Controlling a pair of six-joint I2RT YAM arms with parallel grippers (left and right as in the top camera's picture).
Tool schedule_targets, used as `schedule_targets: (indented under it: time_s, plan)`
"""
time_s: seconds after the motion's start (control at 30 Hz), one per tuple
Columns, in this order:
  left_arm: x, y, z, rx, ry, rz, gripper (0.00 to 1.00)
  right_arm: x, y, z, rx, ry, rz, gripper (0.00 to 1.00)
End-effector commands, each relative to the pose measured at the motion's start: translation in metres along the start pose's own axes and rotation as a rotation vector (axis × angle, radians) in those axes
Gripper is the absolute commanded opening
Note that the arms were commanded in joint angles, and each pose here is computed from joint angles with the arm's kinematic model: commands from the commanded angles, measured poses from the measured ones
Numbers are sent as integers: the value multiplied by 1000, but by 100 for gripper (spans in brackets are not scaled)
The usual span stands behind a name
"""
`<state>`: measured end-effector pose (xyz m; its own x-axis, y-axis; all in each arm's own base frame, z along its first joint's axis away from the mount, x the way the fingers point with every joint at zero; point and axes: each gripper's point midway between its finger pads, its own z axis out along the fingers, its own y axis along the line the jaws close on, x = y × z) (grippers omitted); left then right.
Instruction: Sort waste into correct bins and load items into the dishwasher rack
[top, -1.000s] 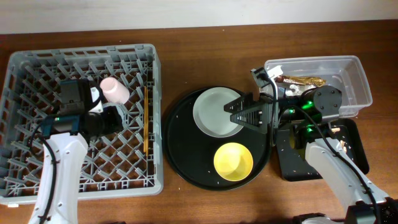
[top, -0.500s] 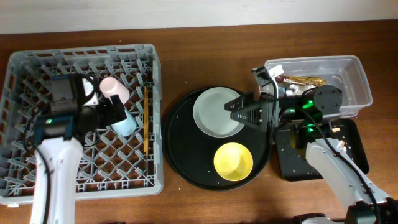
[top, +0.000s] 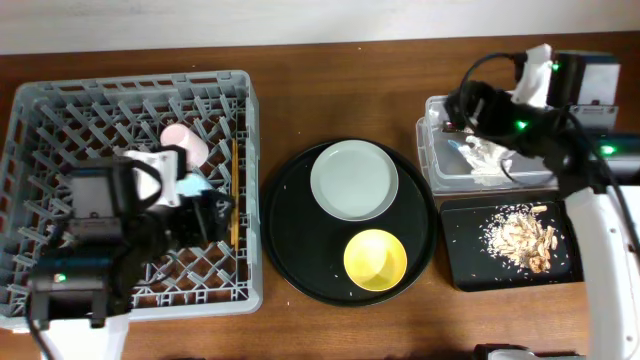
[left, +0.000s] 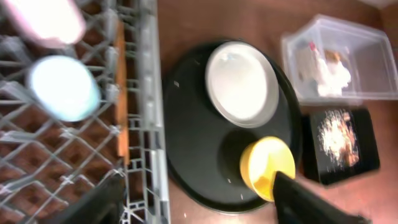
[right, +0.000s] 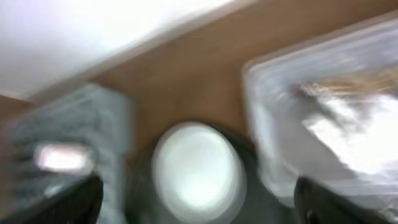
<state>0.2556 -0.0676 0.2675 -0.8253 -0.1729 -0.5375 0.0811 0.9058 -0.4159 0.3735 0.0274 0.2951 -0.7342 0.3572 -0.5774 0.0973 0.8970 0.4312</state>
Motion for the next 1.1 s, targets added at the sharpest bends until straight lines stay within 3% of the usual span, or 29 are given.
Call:
schedule_targets:
  time_s: [0.0,0.1,0.2,0.27,0.3,0.33,0.37,0.43,0.53,0.63,0.93,1.07]
  plan:
    - [23,-50,21,116,126,144,66,-16,-43,-32,240,-49,-73,99]
    - [64,-103,50,213,301,251,66,-4,-50,-33,264,-2,-55,99]
    - [103,-146,95,174,381,372,64,-4,-50,-33,264,-2,-55,99]
    - [131,-184,119,245,415,470,65,-4,-51,-32,264,-1,-55,99]
    - [141,-194,127,260,424,497,98,-4,-51,-32,264,-1,-55,99]
    - [141,-203,140,269,398,515,99,-4,-51,-32,264,-1,-55,99]
    - [144,-210,156,261,378,535,94,-4,-50,-32,264,-1,-55,99]
    - [162,-217,180,236,391,562,65,-4,-51,-32,264,-1,-55,99]
    - [188,-221,206,156,360,651,62,-4,-51,-32,264,-1,-55,99]
    - [200,-218,223,54,297,731,44,-4,-51,-32,264,-1,-55,99]
    - [235,-195,243,-17,412,761,37,-4,-51,-32,264,-1,-55,99]
    - [250,-188,237,-40,455,797,24,-4,-51,-32,264,-1,-55,99]
